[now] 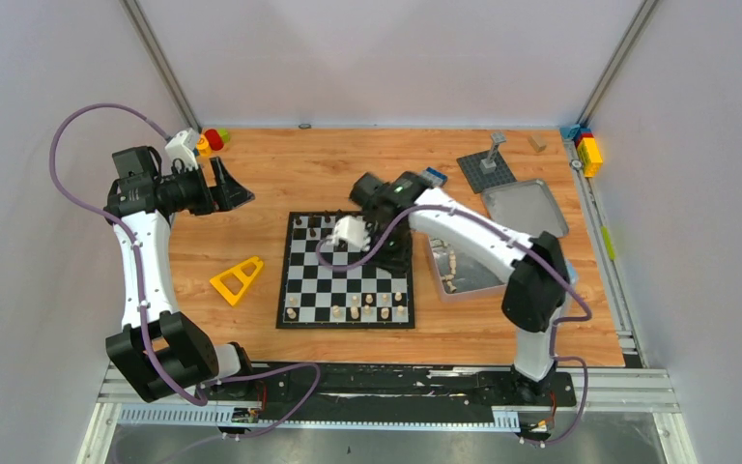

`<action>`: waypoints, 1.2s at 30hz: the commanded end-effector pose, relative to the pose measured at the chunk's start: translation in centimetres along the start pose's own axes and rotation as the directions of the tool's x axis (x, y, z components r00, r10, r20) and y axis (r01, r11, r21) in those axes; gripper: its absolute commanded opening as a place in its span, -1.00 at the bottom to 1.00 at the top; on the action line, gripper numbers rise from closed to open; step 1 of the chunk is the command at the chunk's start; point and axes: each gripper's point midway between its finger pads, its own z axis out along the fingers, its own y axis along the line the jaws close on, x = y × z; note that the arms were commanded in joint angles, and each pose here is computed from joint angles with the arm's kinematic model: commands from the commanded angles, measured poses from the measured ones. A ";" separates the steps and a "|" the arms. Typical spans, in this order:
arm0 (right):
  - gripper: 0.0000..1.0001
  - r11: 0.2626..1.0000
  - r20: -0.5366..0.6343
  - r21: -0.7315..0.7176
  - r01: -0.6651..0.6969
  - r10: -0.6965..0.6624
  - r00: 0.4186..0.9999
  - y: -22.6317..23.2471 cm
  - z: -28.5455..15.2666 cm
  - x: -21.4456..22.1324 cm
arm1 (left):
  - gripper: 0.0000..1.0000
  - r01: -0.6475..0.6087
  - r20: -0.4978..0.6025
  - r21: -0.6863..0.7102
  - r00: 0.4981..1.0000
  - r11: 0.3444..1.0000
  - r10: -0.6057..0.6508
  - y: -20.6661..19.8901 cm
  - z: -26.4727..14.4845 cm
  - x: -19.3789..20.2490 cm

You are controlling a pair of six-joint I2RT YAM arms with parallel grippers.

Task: Set up the chess pieces on the board
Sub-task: Place the chess piece on the chessboard, then pick up the chess piece from the storage box.

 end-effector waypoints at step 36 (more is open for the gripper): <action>-0.34 0.546 0.491 0.051 -0.836 0.715 0.497 -16.5 5.2 14.4 | 1.00 -0.045 0.064 0.110 0.997 0.993 0.038 -1.4 0.7 -0.3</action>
